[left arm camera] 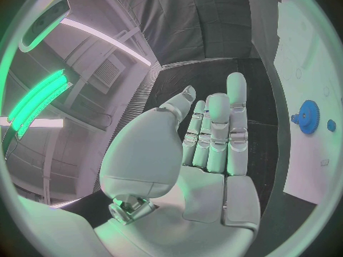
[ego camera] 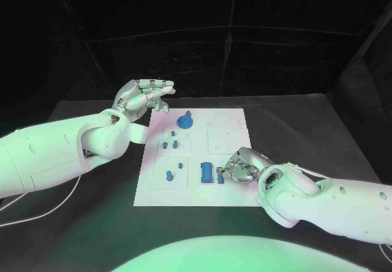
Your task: Assemble the parts on the task board
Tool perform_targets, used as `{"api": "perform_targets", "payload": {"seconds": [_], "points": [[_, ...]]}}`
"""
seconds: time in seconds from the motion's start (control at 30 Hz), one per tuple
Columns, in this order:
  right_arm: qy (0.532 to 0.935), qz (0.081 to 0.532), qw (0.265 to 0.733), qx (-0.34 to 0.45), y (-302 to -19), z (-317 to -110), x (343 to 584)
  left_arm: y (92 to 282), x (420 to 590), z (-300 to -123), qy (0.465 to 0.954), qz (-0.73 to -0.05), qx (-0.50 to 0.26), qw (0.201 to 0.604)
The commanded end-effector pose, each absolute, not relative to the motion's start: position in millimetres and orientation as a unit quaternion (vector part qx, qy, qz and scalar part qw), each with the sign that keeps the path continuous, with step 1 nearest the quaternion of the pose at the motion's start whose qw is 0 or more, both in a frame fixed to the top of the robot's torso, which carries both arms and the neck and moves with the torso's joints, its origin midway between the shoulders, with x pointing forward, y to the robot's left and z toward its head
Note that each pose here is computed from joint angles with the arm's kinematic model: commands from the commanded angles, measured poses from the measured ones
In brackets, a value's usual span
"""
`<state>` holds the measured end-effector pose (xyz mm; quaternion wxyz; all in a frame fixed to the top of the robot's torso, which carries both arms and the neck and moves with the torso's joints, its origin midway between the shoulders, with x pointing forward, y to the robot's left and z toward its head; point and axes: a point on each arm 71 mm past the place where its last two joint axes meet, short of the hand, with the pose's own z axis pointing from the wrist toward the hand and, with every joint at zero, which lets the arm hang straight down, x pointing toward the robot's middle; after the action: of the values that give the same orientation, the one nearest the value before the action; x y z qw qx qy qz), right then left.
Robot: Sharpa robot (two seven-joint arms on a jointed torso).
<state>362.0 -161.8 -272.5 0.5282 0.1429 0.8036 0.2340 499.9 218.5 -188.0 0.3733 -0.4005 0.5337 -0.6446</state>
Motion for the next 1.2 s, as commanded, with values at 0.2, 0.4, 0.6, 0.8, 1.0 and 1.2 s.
{"api": "perform_targets", "payload": {"seconds": [0.2, 0.4, 0.6, 0.8, 1.0, 1.2], "points": [[0.804, 0.234, 0.529, 0.138, -162.3, -271.1, 361.5, 217.8, 499.6, -186.6, 0.532, -0.648, -0.400, 0.370], [0.801, 0.232, 0.535, 0.137, -166.2, -269.9, 361.0, 218.1, 499.5, -186.5, 0.532, -0.648, -0.400, 0.370], [0.794, 0.242, 0.541, 0.137, -171.3, -267.9, 361.1, 218.3, 499.4, -186.4, 0.532, -0.648, -0.400, 0.370], [0.797, 0.257, 0.533, 0.120, -177.2, -268.8, 361.5, 219.3, 499.4, -186.4, 0.531, -0.648, -0.400, 0.372], [0.803, 0.264, 0.522, 0.110, -175.6, -270.3, 361.1, 219.0, 499.4, -186.4, 0.531, -0.648, -0.400, 0.372], [0.807, 0.267, 0.517, 0.105, -172.9, -270.6, 360.2, 219.5, 499.4, -186.4, 0.531, -0.648, -0.400, 0.372]]}}
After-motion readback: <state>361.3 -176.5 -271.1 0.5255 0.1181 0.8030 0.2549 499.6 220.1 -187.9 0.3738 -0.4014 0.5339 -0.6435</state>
